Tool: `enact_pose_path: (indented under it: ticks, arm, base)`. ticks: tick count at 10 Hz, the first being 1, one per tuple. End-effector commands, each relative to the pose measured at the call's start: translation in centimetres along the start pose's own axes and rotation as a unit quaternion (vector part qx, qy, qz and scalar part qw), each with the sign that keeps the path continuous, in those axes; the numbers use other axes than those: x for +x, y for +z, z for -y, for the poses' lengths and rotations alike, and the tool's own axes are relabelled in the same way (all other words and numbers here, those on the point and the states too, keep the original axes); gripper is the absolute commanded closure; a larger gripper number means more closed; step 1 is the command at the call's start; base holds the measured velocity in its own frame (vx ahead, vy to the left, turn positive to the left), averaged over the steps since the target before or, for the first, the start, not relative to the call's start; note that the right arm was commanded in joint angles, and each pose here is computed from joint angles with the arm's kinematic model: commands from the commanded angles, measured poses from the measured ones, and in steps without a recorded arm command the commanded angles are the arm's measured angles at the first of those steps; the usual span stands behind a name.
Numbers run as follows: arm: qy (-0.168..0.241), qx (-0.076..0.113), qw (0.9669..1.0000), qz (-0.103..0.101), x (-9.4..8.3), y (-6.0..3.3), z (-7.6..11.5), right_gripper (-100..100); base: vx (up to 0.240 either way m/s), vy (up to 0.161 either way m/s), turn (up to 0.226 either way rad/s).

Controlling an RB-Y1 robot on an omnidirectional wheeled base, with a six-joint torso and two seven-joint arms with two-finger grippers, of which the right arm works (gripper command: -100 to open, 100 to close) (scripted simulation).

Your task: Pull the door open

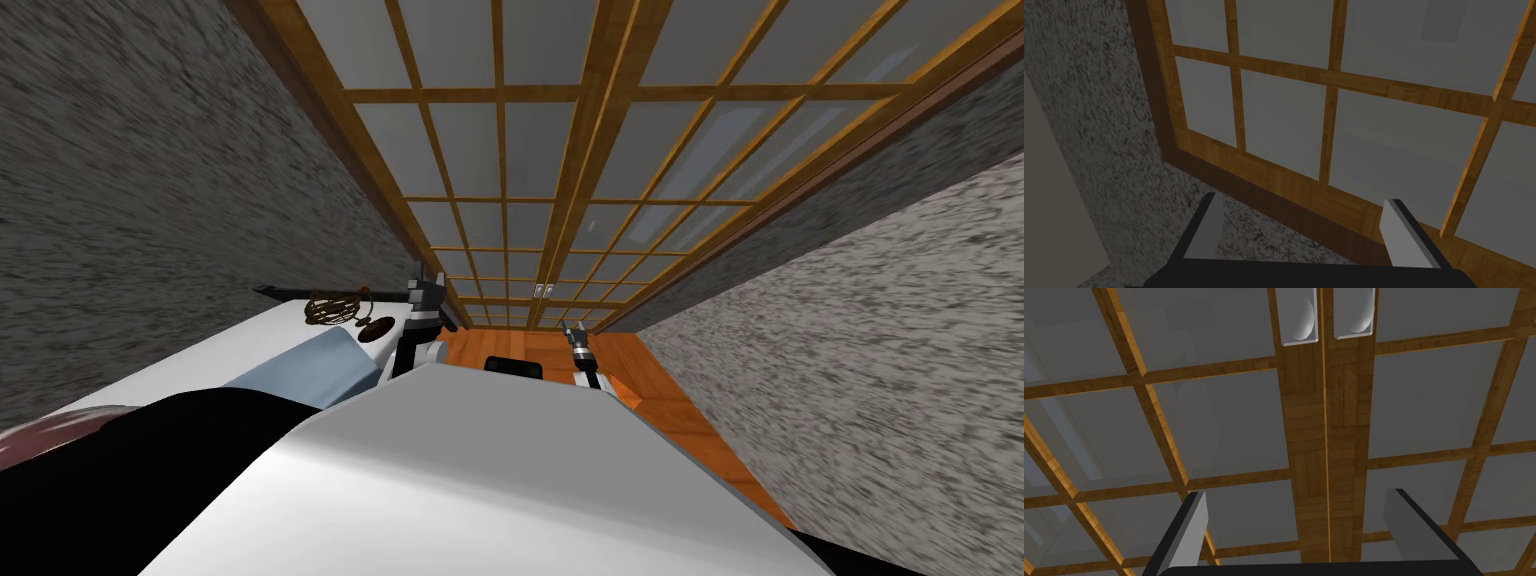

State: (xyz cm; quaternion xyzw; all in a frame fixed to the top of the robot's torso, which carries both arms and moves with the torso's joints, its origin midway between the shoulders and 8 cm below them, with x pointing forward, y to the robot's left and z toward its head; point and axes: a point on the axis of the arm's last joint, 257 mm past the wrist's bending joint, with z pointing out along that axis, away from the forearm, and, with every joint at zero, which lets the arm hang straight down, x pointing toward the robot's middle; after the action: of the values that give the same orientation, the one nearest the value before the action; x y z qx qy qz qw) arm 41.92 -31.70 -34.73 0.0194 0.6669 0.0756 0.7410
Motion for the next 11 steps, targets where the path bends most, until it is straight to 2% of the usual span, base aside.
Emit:
enact_pose_path:
  ticks: [1,8,10,11]
  arm:
    - [-0.010,0.000,0.9999,-0.009,0.9,-0.20,0.1,-100]
    - [-0.053,-0.003,0.9975,-0.046,4.1,-1.34,0.5,-100]
    - [-0.063,-0.005,0.9965,-0.054,4.8,-1.53,0.4,-100]
    - [-0.059,-0.004,0.9969,-0.051,4.6,-1.51,0.4,-100]
  base:
    - [0.084,0.033,-0.005]
    - [0.135,0.043,-0.005]
    - [0.189,0.062,0.004]
    - [0.085,0.026,0.000]
